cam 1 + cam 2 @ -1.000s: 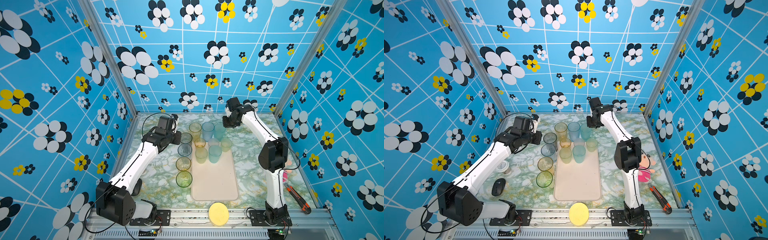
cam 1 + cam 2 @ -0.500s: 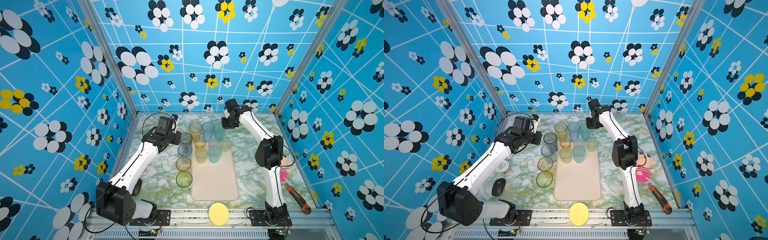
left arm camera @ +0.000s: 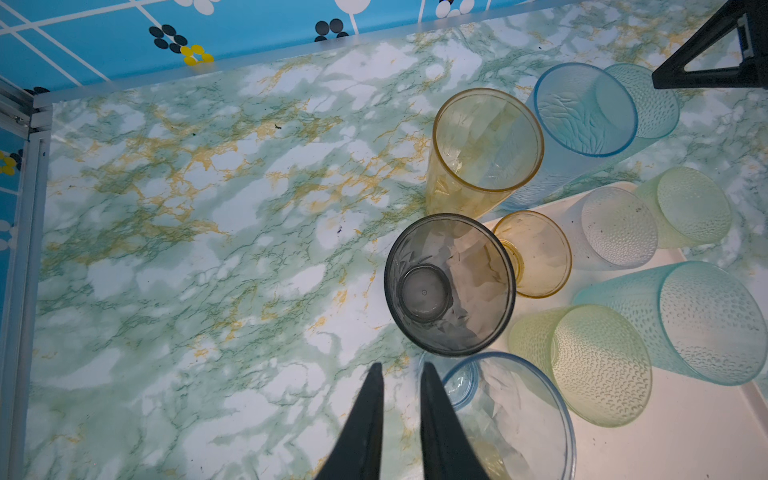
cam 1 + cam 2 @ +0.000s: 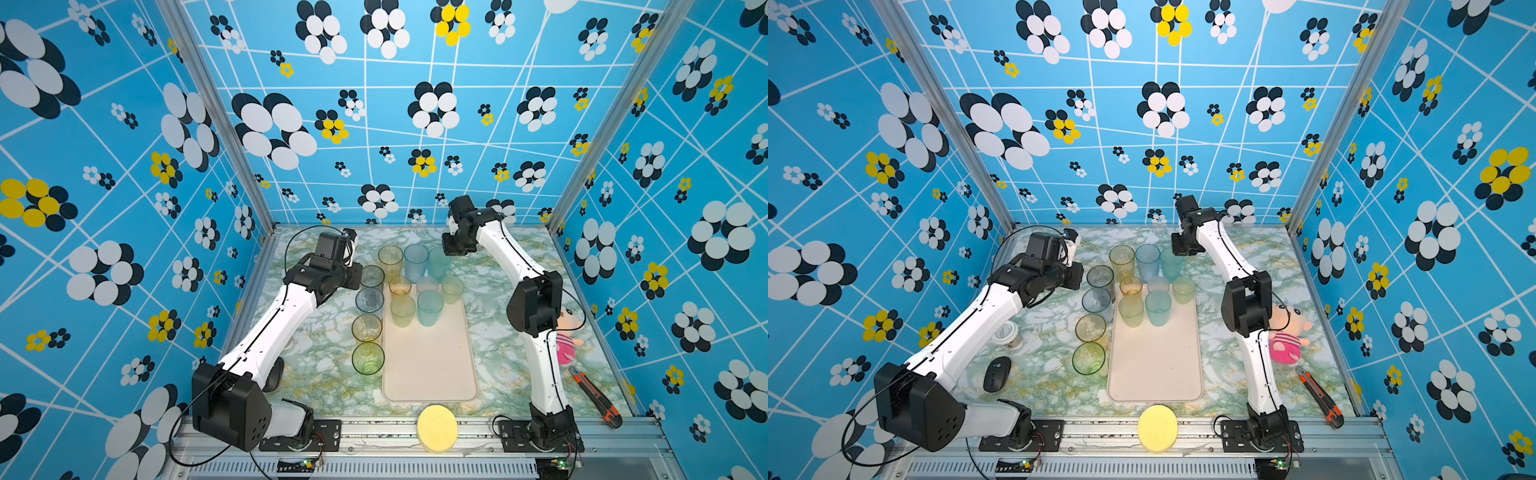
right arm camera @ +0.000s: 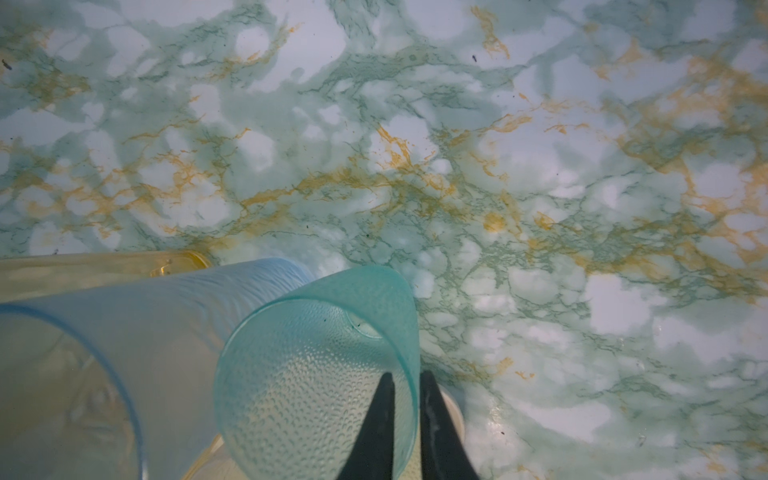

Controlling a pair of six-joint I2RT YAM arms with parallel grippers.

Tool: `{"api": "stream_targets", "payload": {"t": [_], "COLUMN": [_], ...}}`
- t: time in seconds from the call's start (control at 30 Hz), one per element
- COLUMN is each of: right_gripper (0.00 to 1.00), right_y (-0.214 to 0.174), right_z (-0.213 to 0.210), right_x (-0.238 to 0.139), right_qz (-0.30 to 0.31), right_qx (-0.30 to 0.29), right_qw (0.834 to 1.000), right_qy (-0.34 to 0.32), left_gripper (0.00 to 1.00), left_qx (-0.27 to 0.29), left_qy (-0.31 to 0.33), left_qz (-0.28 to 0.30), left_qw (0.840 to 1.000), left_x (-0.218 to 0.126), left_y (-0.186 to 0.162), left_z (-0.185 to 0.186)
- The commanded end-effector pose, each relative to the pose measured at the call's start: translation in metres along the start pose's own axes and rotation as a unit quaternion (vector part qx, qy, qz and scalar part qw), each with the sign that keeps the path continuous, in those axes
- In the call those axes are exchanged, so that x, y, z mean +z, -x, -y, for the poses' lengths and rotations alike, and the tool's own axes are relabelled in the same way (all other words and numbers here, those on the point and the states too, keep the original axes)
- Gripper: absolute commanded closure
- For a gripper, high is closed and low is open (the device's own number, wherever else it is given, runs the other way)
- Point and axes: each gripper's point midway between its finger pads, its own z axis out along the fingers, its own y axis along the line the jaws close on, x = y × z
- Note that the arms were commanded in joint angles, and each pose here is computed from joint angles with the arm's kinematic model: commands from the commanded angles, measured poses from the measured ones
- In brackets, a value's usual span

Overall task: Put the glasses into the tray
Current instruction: 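Close the right gripper on the rim of the second teal cup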

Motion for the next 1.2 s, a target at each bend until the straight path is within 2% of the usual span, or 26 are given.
{"api": "stream_targets", "payload": {"t": [0.0, 0.67, 1.17], "right_gripper": [0.86, 0.95, 0.97], "right_y": [-0.006, -0.011, 0.011], "right_z": [0.004, 0.01, 0.021], "right_x": [0.006, 0.011, -0.015], "right_qz": [-0.021, -0.033, 0.035], "right_qx": [-0.004, -0.016, 0.002], "right_qw": [1.0, 0.999, 0.999], "right_qy": [-0.004, -0.022, -0.036], "left_gripper": [0.8, 0.8, 0.8], "left_qx": [0.006, 0.006, 0.004], "left_qy": [0.009, 0.012, 0.013], "left_qz": [0.002, 0.001, 0.011], "left_qw": [1.0, 1.0, 1.0], "left_x": [-0.005, -0.006, -0.006], "left_y": [0.002, 0.0, 0.0], "left_z": [-0.004, -0.007, -0.007]}}
